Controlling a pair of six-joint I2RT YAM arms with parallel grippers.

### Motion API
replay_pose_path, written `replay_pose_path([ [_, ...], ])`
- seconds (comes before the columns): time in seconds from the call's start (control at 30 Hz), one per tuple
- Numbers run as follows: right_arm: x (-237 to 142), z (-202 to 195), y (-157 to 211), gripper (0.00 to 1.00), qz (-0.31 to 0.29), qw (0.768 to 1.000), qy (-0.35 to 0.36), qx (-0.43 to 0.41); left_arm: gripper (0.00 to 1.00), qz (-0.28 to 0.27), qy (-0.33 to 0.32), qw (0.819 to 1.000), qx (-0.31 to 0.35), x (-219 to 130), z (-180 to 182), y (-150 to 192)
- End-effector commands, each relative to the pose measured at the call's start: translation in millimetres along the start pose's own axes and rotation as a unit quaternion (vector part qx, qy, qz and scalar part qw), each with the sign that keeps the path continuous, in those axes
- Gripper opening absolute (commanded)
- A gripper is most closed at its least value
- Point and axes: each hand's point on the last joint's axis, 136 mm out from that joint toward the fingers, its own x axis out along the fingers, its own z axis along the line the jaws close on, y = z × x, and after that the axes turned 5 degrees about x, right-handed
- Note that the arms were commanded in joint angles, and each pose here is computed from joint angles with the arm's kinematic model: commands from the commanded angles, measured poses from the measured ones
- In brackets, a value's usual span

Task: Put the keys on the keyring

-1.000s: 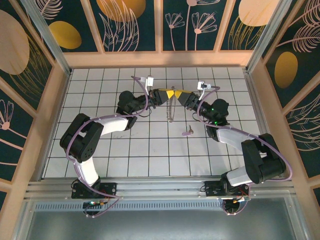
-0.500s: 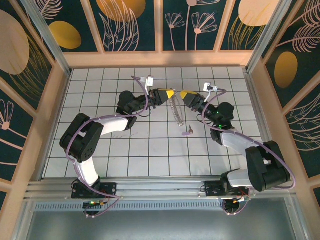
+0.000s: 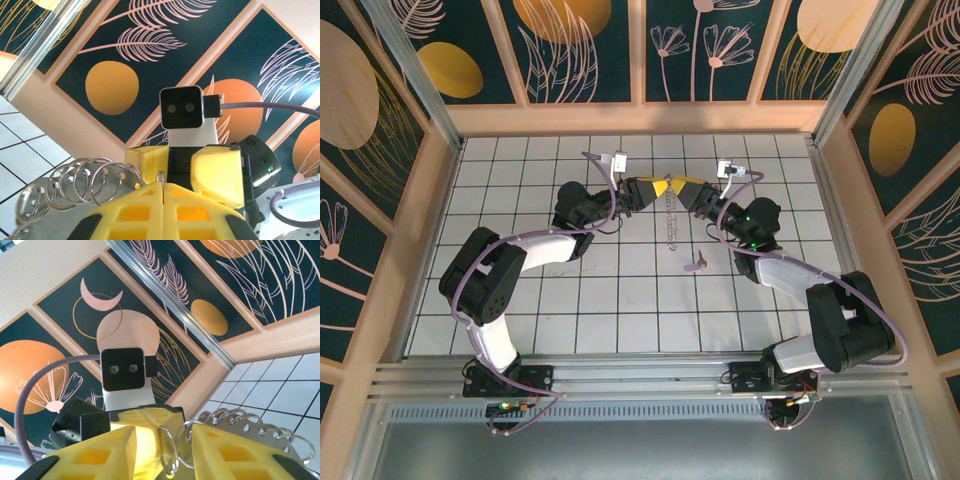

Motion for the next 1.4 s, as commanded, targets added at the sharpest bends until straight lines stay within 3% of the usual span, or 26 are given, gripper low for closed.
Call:
replay_pose_path([
  [0.0, 5.3, 15.5, -5.0, 0.33, -0.002, 0.999, -0.031, -0.018, 0.0, -0.017, 0.034, 0.998, 0.045, 0.2, -30.0, -19.3],
  [0.37, 9.9, 19.8, 3.9, 0.22, 0.012, 0.999, -0.041, -0.02, 0.0, -0.016, 0.034, 0.998, 0.045, 0.4, -29.3, -18.6],
  [0.57, 11.0, 21.3, 4.6, 0.0, 0.014, 0.999, -0.042, -0.022, 0.0, -0.017, 0.034, 0.998, 0.045, 0.1, -29.6, -18.9],
  [0.73, 9.2, 16.4, -0.1, 0.0, 0.0, 0.999, -0.03, -0.023, 0.0, -0.034, 0.019, 0.998, 0.04, -0.1, -26.7, -26.1],
  [0.83, 6.9, 12.9, -7.1, 0.0, -0.016, 0.999, -0.023, -0.019, 0.36, -0.056, -0.011, 0.998, 0.027, -9.5, -19.5, -25.9],
  [0.93, 5.7, 13.6, -13.2, 0.0, -0.028, 0.999, -0.025, -0.016, 0.52, -0.086, -0.033, 0.995, 0.027, -17.7, -21.5, -35.8],
  [1.23, 4.8, 21.6, -22.9, 0.0, -0.053, 0.998, -0.039, -0.006, 0.55, -0.109, -0.049, 0.993, -0.001, -24.4, -13.5, -36.7],
  [1.37, 5.8, 25.1, -25.5, 0.0, -0.063, 0.997, -0.046, 0.001, 0.5, -0.111, -0.04, 0.993, -0.014, -23.4, -11.4, -34.4],
])
